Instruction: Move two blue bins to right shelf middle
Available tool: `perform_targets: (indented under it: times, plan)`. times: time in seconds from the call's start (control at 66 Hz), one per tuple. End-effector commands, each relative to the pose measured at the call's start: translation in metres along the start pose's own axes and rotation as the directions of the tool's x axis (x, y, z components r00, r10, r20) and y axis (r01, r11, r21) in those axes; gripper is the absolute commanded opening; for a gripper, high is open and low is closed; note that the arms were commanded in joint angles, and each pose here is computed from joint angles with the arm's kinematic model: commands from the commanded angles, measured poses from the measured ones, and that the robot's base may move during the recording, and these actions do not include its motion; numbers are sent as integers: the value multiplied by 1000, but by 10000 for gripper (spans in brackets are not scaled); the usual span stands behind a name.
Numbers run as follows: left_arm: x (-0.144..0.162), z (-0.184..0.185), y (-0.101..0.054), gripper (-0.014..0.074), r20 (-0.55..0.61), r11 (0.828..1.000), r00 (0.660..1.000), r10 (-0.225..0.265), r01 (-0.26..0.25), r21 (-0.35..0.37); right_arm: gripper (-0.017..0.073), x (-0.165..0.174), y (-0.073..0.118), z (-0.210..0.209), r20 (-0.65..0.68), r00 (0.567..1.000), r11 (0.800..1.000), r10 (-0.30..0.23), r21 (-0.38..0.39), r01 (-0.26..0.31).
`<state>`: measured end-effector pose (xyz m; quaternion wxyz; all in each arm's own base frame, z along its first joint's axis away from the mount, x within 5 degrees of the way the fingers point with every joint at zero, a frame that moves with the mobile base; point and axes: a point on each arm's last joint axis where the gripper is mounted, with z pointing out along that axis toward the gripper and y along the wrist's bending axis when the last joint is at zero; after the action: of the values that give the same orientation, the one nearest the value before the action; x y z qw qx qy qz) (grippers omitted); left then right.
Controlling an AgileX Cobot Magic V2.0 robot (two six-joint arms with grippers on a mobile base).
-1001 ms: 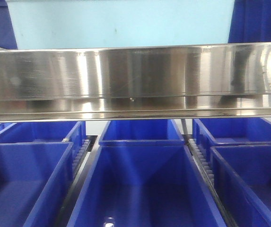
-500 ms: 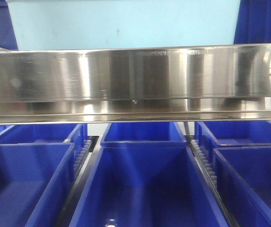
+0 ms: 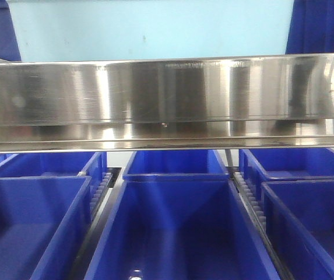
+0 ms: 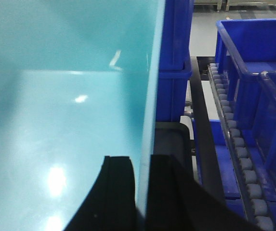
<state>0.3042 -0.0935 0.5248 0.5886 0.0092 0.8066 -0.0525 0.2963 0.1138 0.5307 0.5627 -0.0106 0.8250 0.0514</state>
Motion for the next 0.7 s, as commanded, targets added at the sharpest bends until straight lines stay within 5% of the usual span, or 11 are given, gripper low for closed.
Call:
perform_targets:
  times: [0.0, 0.334, 0.5, 0.591, 0.682]
  plan:
    - [-8, -3, -8, -111, 78, 997, 997, -23, 17, 71, -159, -6, 5, -9, 49, 999, 998, 18, -63, -15]
    - [23, 23, -11, -111, 8, 997, 1000, 4, -5, 77, -159, 6, -4, 16, 29, 998, 995, 50, 88, -52]
    - [37, 37, -12, -111, 20, 996, 999, 29, -30, 87, -159, 28, 6, 43, 45, 999, 1000, 4, 29, -6]
    - [42, 41, -11, -111, 20, 996, 998, 57, -59, 72, -159, 39, 10, 51, 65, 998, 1000, 25, -13, -25]
    - [52, 48, -11, -111, 6, 995, 998, 70, -70, 76, -159, 53, 8, 62, 48, 999, 999, 22, 25, -23]
